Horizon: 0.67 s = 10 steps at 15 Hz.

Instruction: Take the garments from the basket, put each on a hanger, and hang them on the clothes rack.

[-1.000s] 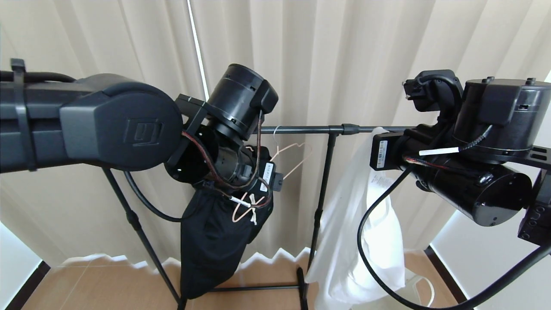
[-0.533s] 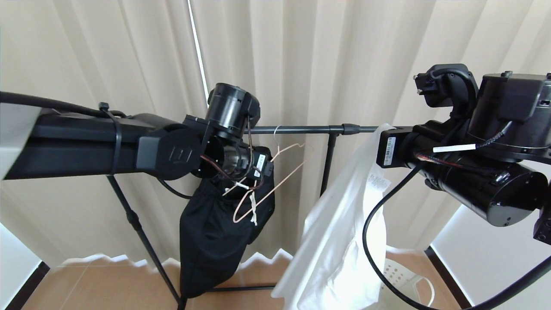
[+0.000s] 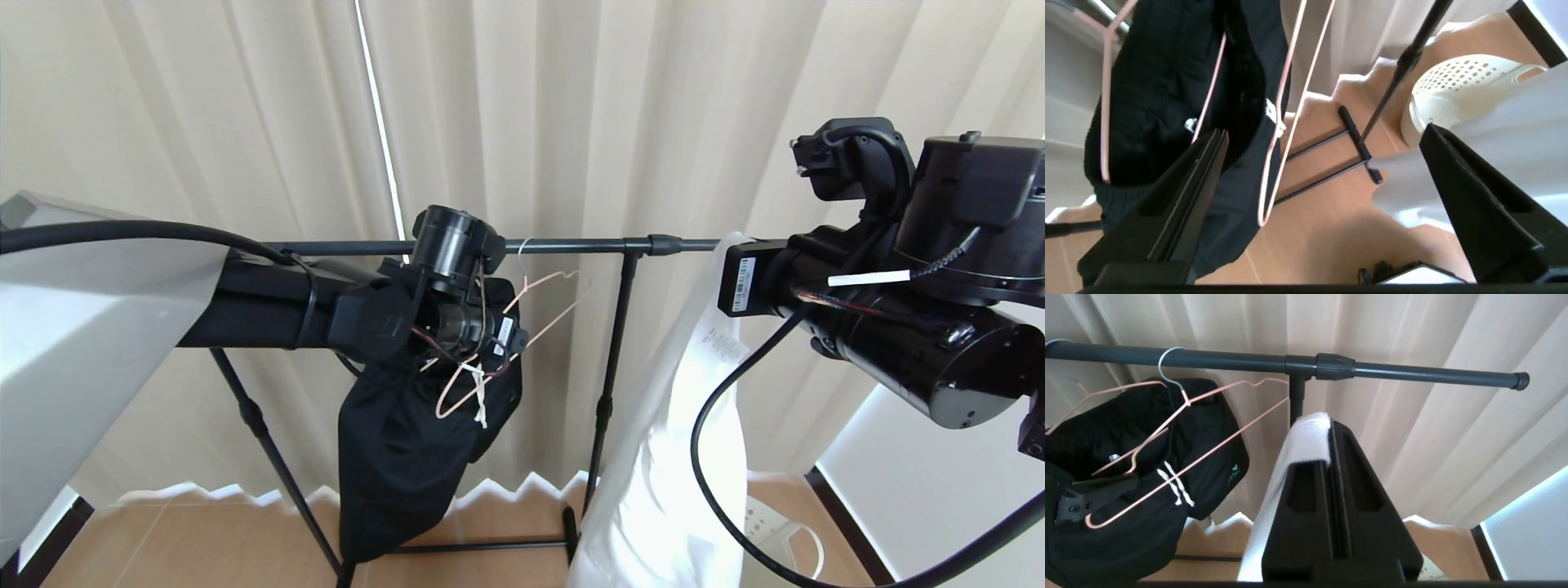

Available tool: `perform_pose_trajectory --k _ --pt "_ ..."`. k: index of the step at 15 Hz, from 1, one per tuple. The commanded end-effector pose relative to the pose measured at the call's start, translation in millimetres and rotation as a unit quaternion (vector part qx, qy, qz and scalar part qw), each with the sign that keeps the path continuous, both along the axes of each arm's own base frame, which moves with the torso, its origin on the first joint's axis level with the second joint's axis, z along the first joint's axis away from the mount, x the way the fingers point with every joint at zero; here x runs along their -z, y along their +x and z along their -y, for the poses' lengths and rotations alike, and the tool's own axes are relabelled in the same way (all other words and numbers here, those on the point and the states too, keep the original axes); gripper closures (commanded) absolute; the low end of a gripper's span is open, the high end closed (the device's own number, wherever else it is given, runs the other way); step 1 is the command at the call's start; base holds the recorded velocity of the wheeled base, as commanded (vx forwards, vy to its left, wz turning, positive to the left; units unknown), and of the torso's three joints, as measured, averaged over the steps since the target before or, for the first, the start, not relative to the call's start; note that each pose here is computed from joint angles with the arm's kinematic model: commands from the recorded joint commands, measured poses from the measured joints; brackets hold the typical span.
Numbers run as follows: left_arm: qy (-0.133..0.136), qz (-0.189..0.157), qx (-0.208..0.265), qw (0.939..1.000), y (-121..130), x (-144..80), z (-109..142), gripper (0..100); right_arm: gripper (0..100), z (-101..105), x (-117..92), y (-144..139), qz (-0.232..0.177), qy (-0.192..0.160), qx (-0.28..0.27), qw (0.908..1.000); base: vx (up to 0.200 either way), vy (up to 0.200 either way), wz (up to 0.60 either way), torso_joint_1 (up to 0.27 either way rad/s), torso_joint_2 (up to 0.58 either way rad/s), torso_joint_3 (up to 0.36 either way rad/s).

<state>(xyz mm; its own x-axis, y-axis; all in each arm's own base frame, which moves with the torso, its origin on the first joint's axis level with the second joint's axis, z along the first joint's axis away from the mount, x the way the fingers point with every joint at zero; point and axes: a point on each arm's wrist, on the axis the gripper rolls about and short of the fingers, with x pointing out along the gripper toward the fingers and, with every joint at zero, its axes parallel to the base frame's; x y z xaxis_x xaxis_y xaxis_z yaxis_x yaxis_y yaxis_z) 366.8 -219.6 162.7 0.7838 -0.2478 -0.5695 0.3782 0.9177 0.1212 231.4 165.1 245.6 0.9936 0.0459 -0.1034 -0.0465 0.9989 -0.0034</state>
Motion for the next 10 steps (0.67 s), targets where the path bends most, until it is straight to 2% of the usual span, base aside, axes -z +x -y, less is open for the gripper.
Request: perform_pose_trajectory --k 1,8,10 --pt "0.003 -0.006 -0.006 1.0000 16.0 24.3 0.9 0 100 -0.3 1.0 0.9 -0.001 -0.001 0.000 1.0000 0.000 0.000 0.00 0.000 0.00 0.000" --pt "0.000 0.001 -0.015 0.9999 41.4 54.8 5.0 0 100 -0.8 4.5 4.3 -0.006 -0.005 0.003 1.0000 0.000 0.000 0.00 0.000 0.00 0.000" --pt "-0.007 0.014 -0.018 0.9997 51.6 61.8 8.3 0 100 0.1 4.9 5.3 -0.007 -0.005 0.005 1.0000 0.000 0.000 0.00 0.000 0.00 0.000"
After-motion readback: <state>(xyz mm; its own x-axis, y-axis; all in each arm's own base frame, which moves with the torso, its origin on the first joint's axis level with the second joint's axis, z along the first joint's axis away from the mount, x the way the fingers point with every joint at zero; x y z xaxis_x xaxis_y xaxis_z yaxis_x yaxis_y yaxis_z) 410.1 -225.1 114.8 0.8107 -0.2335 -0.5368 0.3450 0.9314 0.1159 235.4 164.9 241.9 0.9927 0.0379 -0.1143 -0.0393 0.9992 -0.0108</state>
